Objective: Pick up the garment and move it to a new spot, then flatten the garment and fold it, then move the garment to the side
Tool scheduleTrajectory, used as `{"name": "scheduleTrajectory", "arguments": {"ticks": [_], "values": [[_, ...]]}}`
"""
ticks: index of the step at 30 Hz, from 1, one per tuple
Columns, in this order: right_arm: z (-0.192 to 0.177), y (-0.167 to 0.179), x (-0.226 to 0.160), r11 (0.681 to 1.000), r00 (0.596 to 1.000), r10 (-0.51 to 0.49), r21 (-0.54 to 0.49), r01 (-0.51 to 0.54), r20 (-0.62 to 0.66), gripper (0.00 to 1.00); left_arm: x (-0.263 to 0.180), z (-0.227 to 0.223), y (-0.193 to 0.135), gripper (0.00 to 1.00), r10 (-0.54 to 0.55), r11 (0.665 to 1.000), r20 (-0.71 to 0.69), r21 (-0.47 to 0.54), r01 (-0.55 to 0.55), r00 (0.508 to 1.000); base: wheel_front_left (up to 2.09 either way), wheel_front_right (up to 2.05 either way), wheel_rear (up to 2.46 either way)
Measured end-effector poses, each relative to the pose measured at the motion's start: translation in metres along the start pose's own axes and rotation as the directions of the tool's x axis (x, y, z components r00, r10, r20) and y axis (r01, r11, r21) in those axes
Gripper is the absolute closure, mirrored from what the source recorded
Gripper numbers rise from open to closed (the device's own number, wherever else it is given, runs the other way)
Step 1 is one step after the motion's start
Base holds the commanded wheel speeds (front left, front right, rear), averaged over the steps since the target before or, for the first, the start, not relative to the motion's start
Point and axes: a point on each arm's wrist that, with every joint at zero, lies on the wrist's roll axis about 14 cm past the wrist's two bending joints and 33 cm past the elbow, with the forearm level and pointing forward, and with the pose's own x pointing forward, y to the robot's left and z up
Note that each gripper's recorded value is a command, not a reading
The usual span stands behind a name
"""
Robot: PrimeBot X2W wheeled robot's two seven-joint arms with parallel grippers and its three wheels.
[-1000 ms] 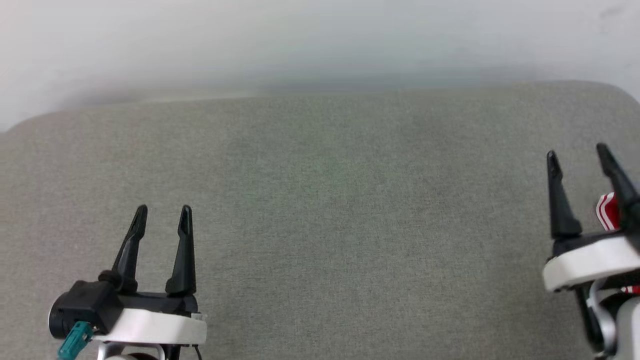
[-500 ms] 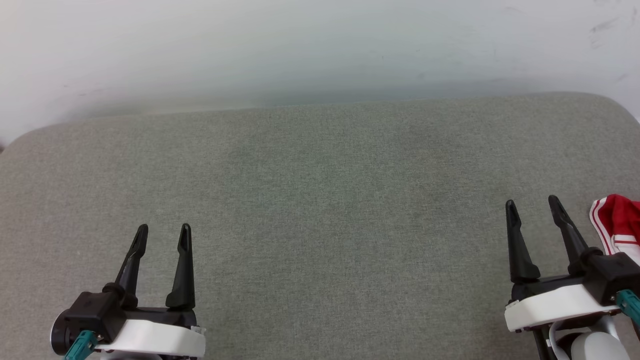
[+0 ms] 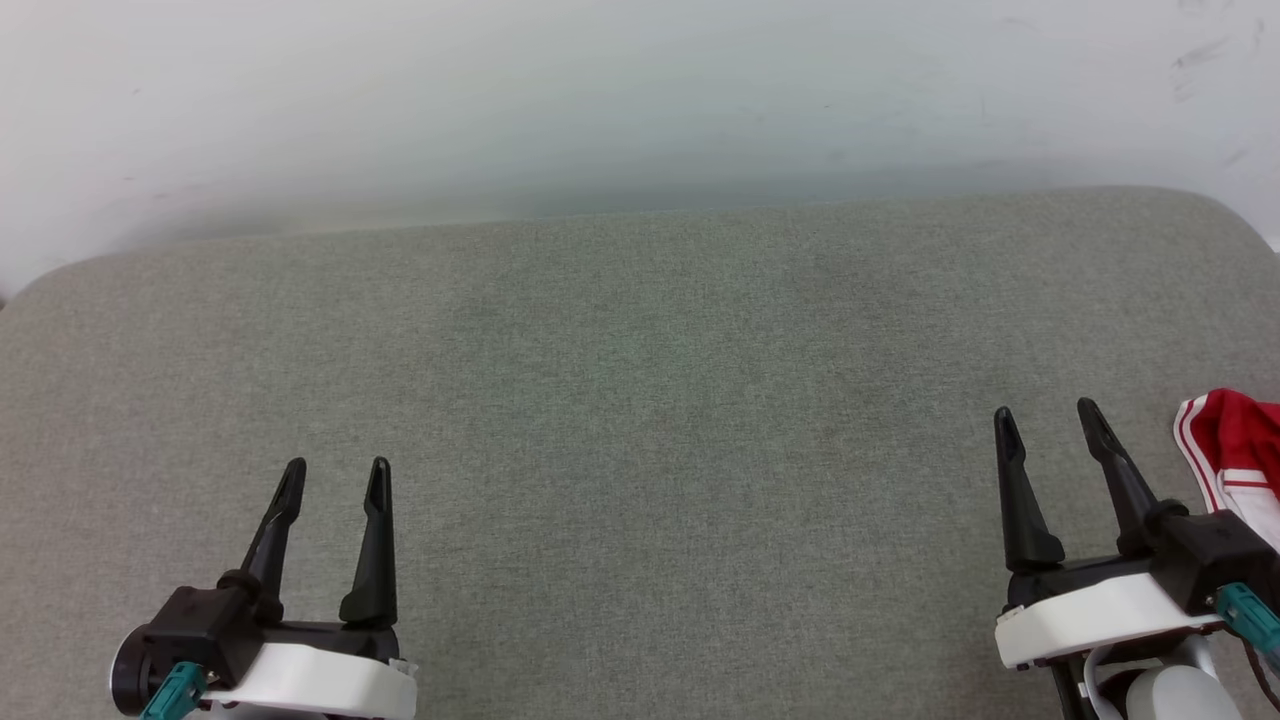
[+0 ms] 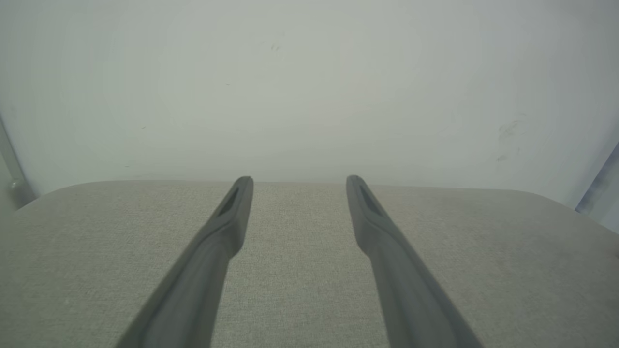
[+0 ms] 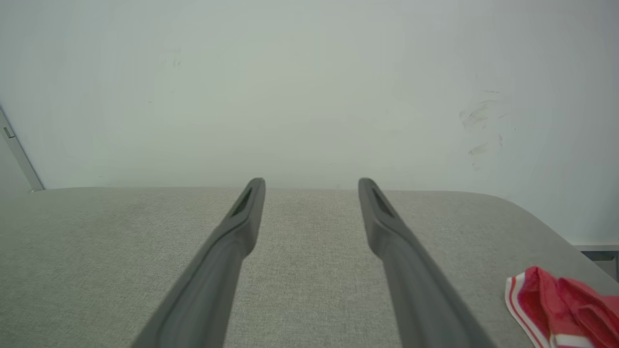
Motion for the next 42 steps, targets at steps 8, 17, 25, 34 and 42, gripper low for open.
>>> {"name": "scheduleTrajectory", "arguments": {"ticks": [8,17,25,34,42], "values": [[-0.004,0.0,-0.001,1.0,1.0,0.0,0.006,0.0,-0.013,0.0,-0.002,-0.002,0.001,0.0,0.006,1.0,-0.008,-0.002,-0.006,1.0,0.0,0.0,0.0],[-0.026,-0.002,-0.012,0.998,0.996,-0.017,0.063,0.022,-0.089,1.0,-0.01,-0.02,0.005,1.0,0.036,0.997,-0.07,-0.065,-0.04,0.997,0.0,0.0,0.0],[-0.03,-0.008,-0.013,0.974,0.992,-0.053,0.215,0.077,-0.115,1.0,-0.012,-0.027,0.012,1.0,0.074,0.973,-0.1,-0.209,-0.094,0.992,0.0,0.0,0.0],[-0.035,-0.013,-0.014,0.923,0.986,-0.083,0.362,0.13,-0.142,1.0,-0.01,-0.032,0.017,1.0,0.103,0.926,-0.126,-0.35,-0.141,0.987,0.0,0.0,0.0],[-0.038,-0.017,-0.015,0.864,0.982,-0.099,0.475,0.166,-0.163,1.0,-0.008,-0.034,0.02,1.0,0.119,0.872,-0.145,-0.457,-0.173,0.982,0.0,0.0,0.0]]}}
